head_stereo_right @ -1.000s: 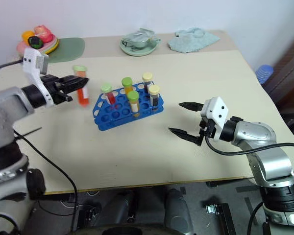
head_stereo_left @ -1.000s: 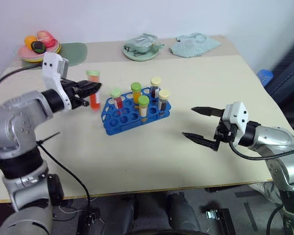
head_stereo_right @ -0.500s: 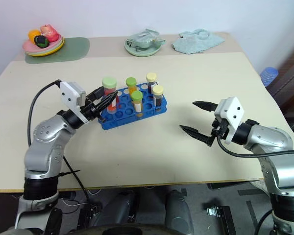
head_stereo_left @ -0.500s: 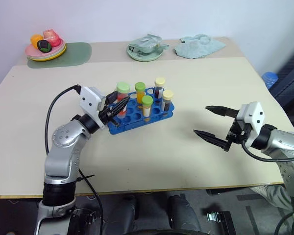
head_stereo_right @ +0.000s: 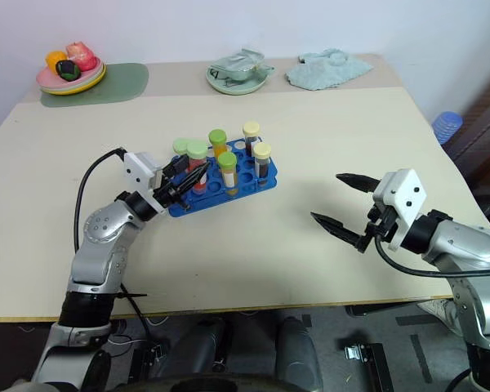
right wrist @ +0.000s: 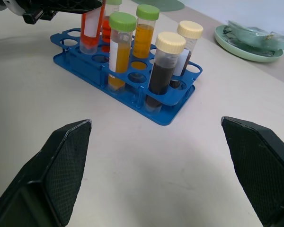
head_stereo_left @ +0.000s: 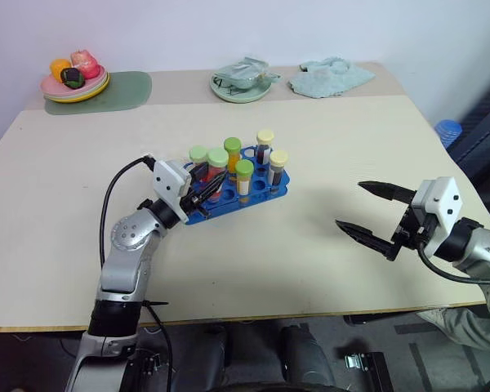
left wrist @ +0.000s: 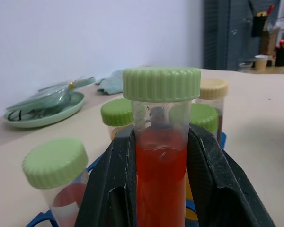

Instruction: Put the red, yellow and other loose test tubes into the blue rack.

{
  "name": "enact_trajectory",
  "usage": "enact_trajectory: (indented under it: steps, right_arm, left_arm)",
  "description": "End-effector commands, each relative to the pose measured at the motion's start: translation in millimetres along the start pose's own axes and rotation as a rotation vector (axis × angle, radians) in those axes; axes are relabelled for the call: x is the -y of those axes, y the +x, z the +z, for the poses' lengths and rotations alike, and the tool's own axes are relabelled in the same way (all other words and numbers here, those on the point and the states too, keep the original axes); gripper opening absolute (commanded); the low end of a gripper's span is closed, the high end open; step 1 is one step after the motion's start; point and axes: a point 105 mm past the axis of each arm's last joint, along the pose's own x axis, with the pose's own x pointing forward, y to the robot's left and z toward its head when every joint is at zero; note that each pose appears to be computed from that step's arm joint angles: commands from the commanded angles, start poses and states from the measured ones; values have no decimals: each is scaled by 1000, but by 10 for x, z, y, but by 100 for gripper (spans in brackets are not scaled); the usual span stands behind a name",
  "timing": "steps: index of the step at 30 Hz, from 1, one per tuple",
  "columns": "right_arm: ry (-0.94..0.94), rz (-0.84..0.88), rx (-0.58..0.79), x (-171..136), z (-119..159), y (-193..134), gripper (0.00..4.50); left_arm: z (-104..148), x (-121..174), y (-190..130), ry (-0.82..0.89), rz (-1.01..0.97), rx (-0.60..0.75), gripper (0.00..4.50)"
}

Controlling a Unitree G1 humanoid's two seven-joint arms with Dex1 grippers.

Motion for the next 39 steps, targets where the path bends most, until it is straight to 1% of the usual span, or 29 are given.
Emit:
enact_trajectory:
  steps: [1, 8, 15, 18, 23, 29, 33, 37, 39]
  right_arm:
    - [-45, -15, 33, 11, 144, -37, 450]
    - [-43, -8, 37, 21, 139, -9, 450]
    - [-47, 6, 42, 17, 150, 26, 450]
    - [-49, 8, 44, 21, 155, 37, 450]
    - [-51, 10, 44, 16, 157, 39, 450]
    - [-51, 10, 44, 3, 162, 44, 450]
    - [-51, 9, 45, -1, 164, 42, 450]
    - [-51, 11, 48, -4, 170, 49, 450]
    - [-50, 12, 49, -3, 170, 57, 450]
  left_arm:
    - [-77, 54, -85, -18, -30, -31, 115]
    - [-134, 25, -161, -7, -21, -61, 115]
    - [-256, -52, -137, 13, 34, -93, 115]
    - [-268, -60, -112, 19, 38, -101, 115]
    - [-206, 4, -49, 13, 5, -82, 115]
    - [-177, 176, -30, -3, -80, -64, 115]
    - [-173, 183, -33, -11, -87, -60, 115]
    - [-268, 123, -68, -11, -60, -89, 115]
    - [-264, 131, -93, -79, -71, -72, 193]
